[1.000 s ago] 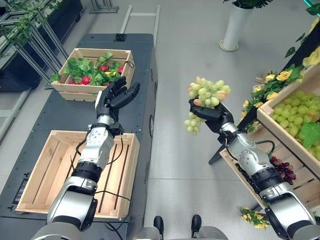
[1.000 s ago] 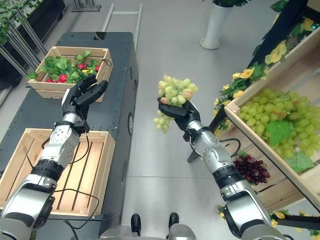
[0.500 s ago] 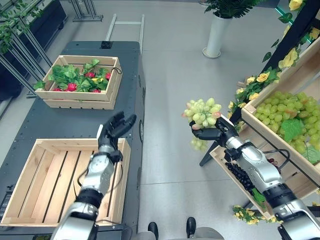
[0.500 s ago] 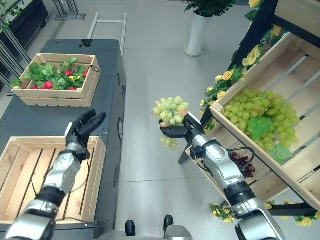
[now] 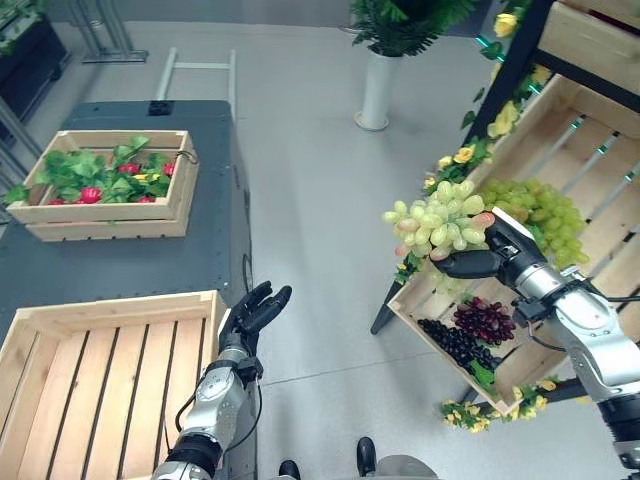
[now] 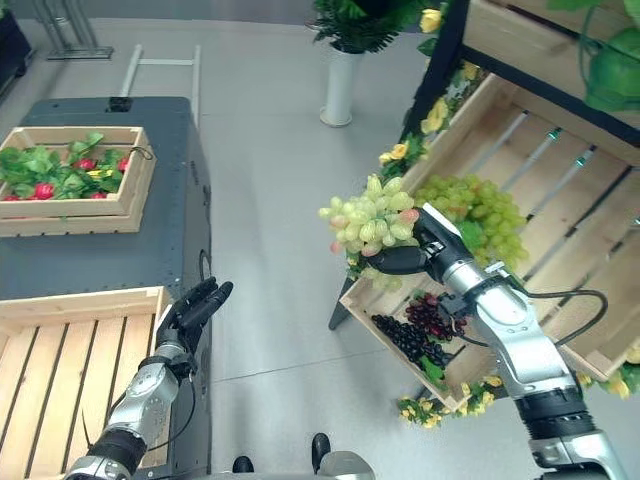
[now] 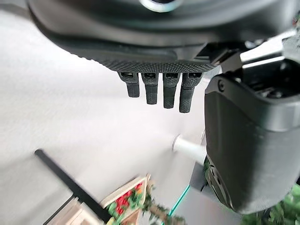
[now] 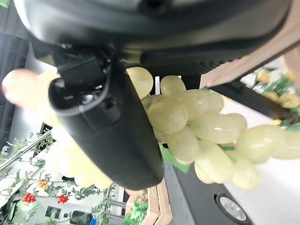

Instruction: Pick up the fruits from the basket on one side to the basket on the other side

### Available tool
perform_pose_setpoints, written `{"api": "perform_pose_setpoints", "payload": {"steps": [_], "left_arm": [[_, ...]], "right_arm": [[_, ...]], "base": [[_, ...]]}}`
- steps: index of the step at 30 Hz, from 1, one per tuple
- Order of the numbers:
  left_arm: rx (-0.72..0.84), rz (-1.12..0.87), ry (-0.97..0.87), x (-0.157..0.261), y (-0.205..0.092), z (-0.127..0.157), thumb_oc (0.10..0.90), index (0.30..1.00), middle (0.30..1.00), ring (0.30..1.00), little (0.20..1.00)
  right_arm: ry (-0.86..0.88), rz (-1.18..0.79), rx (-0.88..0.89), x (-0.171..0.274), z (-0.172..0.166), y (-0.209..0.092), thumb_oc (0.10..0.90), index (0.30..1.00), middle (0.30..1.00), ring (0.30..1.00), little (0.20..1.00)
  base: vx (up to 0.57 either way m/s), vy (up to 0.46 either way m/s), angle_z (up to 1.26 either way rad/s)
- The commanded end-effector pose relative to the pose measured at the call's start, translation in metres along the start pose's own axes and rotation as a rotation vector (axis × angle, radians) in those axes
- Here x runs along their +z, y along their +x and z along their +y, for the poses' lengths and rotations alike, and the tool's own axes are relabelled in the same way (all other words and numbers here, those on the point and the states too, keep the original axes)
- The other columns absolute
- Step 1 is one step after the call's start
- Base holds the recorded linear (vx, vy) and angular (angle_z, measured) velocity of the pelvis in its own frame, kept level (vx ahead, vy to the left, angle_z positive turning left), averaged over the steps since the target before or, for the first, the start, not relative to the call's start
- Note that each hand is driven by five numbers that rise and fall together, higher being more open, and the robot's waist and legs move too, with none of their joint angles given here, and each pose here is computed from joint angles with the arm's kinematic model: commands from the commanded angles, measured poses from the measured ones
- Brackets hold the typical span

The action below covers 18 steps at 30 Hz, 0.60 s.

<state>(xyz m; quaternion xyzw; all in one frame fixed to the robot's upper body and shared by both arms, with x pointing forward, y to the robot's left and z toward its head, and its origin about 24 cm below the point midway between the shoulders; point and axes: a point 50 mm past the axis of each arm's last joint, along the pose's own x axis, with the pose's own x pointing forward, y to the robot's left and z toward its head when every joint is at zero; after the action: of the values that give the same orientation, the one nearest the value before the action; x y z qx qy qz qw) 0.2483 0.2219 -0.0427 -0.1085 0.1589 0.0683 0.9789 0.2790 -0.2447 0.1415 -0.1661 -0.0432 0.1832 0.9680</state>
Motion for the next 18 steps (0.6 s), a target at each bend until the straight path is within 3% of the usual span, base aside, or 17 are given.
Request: {"api": "perform_pose_setpoints", "payload": {"steps": [1,18], "left_arm": [[-0.129,-0.153,0.062,0.028,0.010,-0.021,0.800,0.900,0.900,0.900,0.900],[-0.145,-0.030,0.084,-0.002,0.000,-0.017,0.800,0.900,0.900,0.900,0.900]], "right_arm": [[-0.003,-0.269,-0.077,0.059,-0.035,-0.011,0.400,0.300,0.300,0.300,0.300],[0.213,-0.323,-0.254,0.059,-0.084,-0.034,0.400,0.300,0.300,0.300,0.300]], "base": [[0.03,0.017,-0.11],[0.03,0.026,-0.15]]}}
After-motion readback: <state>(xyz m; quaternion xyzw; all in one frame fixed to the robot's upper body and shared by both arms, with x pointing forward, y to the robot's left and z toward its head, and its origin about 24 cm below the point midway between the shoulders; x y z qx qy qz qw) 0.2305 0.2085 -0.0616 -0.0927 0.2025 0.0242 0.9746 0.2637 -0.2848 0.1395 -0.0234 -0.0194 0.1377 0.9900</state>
